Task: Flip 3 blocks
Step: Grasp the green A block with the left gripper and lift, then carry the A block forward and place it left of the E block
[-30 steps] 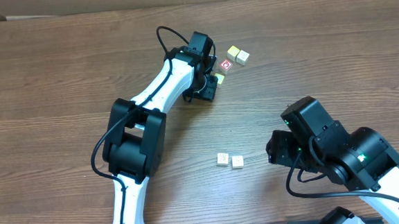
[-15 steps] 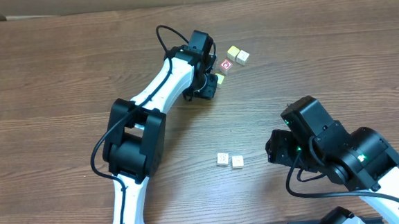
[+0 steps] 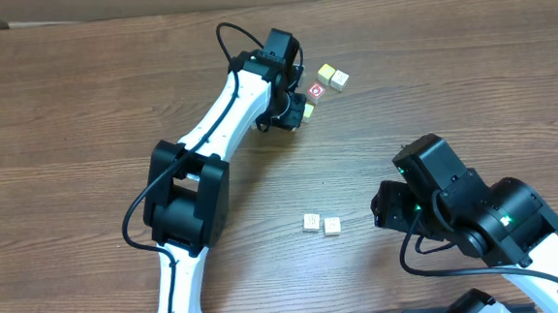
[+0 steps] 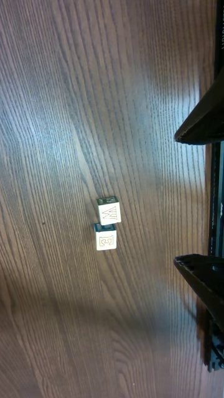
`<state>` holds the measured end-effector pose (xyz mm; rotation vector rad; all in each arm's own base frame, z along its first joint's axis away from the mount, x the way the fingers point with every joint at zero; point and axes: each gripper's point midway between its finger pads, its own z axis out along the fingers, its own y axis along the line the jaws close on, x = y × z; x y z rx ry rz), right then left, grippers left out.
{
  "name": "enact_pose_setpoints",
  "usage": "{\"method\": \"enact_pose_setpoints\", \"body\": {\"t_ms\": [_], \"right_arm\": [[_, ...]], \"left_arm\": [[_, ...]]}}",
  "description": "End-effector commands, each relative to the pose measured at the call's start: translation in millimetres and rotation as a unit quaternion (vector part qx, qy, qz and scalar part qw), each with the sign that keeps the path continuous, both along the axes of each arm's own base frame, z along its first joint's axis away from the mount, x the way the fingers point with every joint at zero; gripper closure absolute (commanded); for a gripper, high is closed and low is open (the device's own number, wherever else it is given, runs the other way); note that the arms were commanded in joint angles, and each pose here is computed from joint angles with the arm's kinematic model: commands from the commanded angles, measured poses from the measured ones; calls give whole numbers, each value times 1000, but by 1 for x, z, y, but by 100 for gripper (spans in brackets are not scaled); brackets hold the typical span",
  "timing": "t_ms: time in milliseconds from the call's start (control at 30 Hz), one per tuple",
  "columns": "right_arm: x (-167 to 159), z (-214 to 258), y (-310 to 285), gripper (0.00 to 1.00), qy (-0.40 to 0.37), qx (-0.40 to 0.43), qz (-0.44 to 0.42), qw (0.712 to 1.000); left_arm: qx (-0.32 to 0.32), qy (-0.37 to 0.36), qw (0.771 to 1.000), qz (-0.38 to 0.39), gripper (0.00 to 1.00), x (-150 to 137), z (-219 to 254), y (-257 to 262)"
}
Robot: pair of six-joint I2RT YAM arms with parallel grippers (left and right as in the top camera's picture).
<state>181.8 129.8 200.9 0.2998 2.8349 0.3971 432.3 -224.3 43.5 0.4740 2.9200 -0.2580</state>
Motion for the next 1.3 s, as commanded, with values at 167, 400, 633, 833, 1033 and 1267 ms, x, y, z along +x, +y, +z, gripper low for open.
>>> {"method": "enact_pose_setpoints", "body": {"t_ms": [167,400,633,833,1033,1267], "right_arm": [[4,8,1,42,-13,7,-1,1000],[1,7,-1,43,-7,3,-1,1000],[-4,4,-4,43,4,-5,0,1000],[-5,4,-5,43,7,-6,0,1000],[-9,2,-4,44,11,-8,7,1000],[-17,0,7,43,18,-2,24,1000]], "left_arm": [[3,25,999,20,91,-14,17,4],[-6,18,998,58,95,-32,69,13],[31,-19,998,60,95,-70,105,24],[32,-7,997,72,96,-136,80,30],[-13,26,996,79,94,-196,31,30],[-31,36,997,55,92,-223,-2,17]]}}
